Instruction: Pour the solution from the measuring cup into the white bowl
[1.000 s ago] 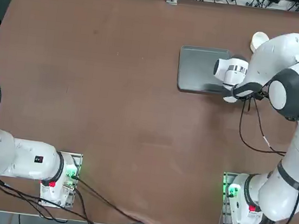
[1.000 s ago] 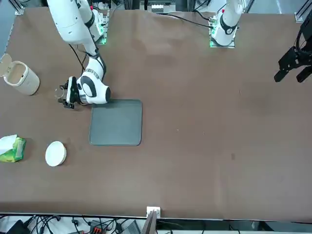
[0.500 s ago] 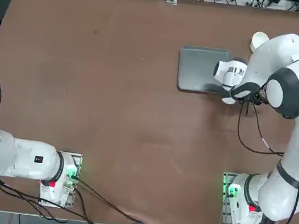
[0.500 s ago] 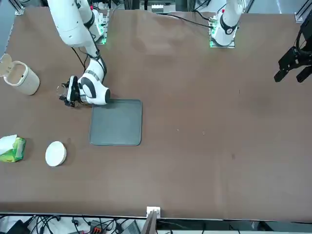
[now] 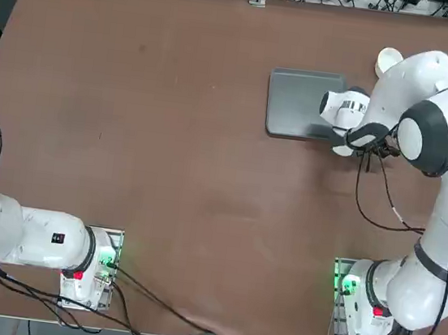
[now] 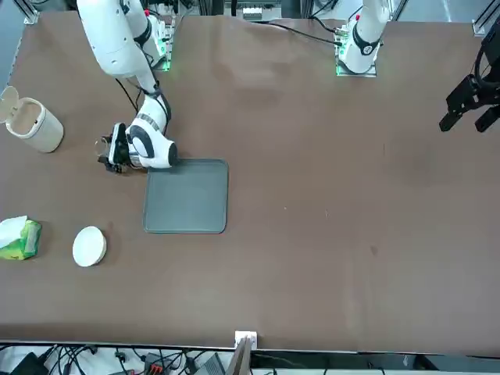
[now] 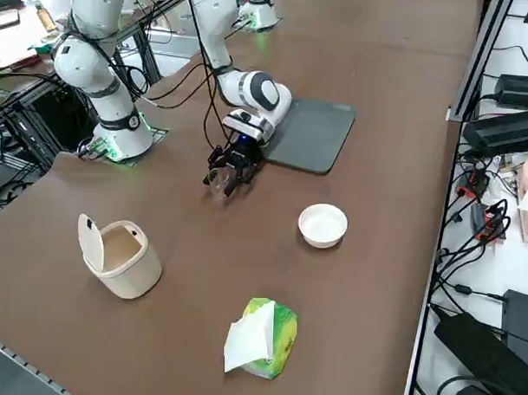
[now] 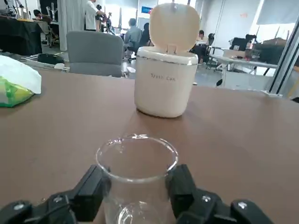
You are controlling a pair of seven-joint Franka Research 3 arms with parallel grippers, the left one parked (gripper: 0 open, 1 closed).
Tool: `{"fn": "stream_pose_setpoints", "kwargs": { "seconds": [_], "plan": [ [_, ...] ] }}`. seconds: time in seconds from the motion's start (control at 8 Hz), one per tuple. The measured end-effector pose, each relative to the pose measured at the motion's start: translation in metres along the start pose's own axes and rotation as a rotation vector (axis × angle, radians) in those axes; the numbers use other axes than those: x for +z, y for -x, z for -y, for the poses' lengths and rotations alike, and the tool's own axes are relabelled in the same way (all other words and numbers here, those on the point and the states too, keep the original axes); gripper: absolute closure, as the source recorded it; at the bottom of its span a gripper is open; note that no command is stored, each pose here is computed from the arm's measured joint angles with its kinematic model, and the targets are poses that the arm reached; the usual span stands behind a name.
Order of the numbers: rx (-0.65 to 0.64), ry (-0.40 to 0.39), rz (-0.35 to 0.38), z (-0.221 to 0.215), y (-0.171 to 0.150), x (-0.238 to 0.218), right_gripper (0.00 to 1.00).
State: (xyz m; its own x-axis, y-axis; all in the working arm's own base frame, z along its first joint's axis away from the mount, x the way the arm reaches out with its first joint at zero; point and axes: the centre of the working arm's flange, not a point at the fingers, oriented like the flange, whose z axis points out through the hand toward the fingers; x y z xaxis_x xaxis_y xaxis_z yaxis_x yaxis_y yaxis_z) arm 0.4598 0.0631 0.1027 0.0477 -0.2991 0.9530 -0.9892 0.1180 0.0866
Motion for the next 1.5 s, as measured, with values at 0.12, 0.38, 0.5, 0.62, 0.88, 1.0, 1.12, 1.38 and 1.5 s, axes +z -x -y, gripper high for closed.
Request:
{"fn": "stream_pose_setpoints", "kwargs": {
  "seconds": [0.12, 0.38, 0.5, 0.62, 0.88, 1.0, 1.12, 1.38, 1.5],
  "plan": [
    [0.011, -0.003, 0.007, 0.002, 0.0, -0.001, 0.22],
    [0.007, 0.001, 0.006, 0.001, 0.006, 0.004, 0.13],
    [0.005, 0.002, 0.007, 0.0, 0.008, 0.005, 0.01],
    [0.005, 0.002, 0.008, 0.001, 0.009, 0.006, 0.01],
    [0.005, -0.003, 0.015, 0.005, 0.006, 0.003, 0.01],
    [-0.002, -0.009, 0.024, 0.011, 0.002, -0.002, 0.01],
    [-0.017, -0.012, 0.042, 0.019, -0.006, -0.009, 0.01],
    [-0.076, 0.018, 0.131, 0.027, -0.025, -0.025, 0.01],
    [-0.096, 0.036, 0.172, 0.027, -0.034, -0.034, 0.01]
  ]
}}
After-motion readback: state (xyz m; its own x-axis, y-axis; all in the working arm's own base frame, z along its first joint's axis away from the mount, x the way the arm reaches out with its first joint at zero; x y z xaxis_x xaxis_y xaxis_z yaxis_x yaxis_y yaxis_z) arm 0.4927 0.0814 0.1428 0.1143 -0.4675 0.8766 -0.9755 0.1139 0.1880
